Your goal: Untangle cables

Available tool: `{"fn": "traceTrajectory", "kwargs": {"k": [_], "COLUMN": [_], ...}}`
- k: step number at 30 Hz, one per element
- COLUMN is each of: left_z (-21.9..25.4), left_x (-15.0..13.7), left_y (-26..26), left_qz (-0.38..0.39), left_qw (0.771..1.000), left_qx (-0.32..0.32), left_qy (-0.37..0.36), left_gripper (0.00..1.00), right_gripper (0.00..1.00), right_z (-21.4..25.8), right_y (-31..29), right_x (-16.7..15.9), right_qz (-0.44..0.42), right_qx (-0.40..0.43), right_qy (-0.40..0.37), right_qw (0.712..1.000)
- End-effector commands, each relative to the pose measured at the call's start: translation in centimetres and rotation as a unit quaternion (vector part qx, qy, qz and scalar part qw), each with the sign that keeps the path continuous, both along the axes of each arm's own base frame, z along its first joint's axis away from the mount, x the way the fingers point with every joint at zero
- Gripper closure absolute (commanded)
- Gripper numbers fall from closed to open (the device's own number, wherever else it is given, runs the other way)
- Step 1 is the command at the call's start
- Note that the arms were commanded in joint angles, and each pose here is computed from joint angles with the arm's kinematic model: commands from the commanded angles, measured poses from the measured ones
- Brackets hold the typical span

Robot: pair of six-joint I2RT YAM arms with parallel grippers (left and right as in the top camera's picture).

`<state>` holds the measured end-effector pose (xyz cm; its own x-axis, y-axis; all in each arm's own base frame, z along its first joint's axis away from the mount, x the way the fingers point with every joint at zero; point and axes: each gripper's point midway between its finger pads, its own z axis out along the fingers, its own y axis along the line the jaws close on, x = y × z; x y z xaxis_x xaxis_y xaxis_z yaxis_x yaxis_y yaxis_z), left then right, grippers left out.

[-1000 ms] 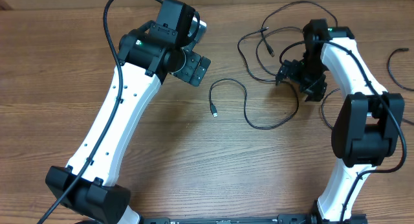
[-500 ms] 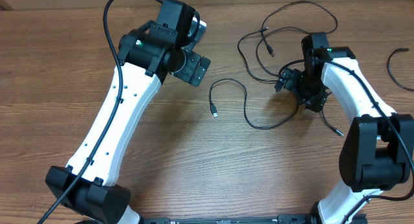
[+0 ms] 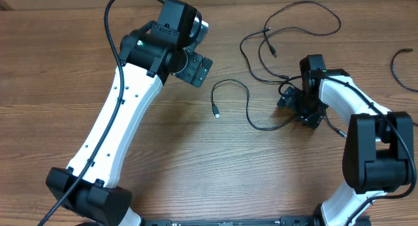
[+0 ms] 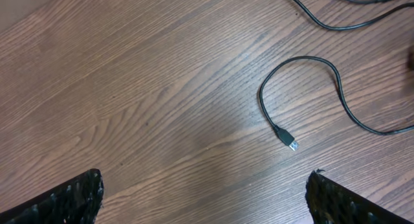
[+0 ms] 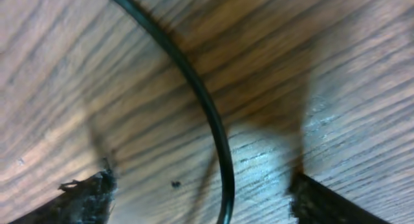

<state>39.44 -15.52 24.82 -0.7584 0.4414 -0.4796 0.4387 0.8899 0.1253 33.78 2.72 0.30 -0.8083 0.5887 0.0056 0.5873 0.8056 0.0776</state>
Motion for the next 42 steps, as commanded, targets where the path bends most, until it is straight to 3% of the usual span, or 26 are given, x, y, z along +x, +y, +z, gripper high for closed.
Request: {"fn": "traceTrajectory", "kwargs": {"k": [1, 5, 10, 12, 14, 22, 28, 33, 42], "left_z": [-0.2, -0.2, -0.2, -0.2, -0.2, -0.2, -0.2, -0.2, -0.2], "left_x": [0.1, 0.1, 0.1, 0.1, 0.1, 0.1, 0.1, 0.1, 0.1], "left_y": [0.0, 0.0, 0.0, 0.0, 0.0, 0.0, 0.0, 0.0, 0.0], "left_qz": [0.007, 0.007, 0.007, 0.007, 0.007, 0.007, 0.007, 0.007, 0.007], "left_qw": [1.0, 1.0, 1.0, 1.0, 1.0, 1.0, 1.0, 1.0, 1.0], "left_qx": [-0.007, -0.007, -0.007, -0.007, -0.007, -0.007, -0.007, -0.007, -0.007], "left_qy": [0.003, 0.003, 0.003, 0.003, 0.003, 0.003, 0.003, 0.003, 0.003], "left_gripper": [0.0, 0.01, 0.0, 0.0, 0.0, 0.0, 0.0, 0.0, 0.01], "right_gripper": [0.23, 0.38, 0.67, 0.89, 0.96, 0.96, 0.96, 0.96, 0.96], "right_z": [0.3, 0.3, 0.1, 0.0, 0.0, 1.6, 7.6, 13.9, 23.5], "right_y": [0.2, 0.2, 0.1, 0.0, -0.3, -0.2, 0.6, 2.0, 3.6], "right_x": [0.3, 0.4, 0.3, 0.2, 0.3, 0.8, 1.8, 1.8, -2.2], "right_qz": [-0.004, -0.004, -0.004, -0.004, -0.005, -0.004, 0.001, 0.053, 0.12], "right_qx": [0.001, 0.001, 0.0, -0.002, -0.011, -0.009, 0.01, 0.009, 0.008], "right_qy": [-0.011, -0.012, -0.013, -0.012, -0.014, -0.029, -0.113, -0.209, -0.337], "right_qw": [1.0, 1.0, 1.0, 1.0, 1.0, 1.0, 0.994, 0.976, 0.934]}}
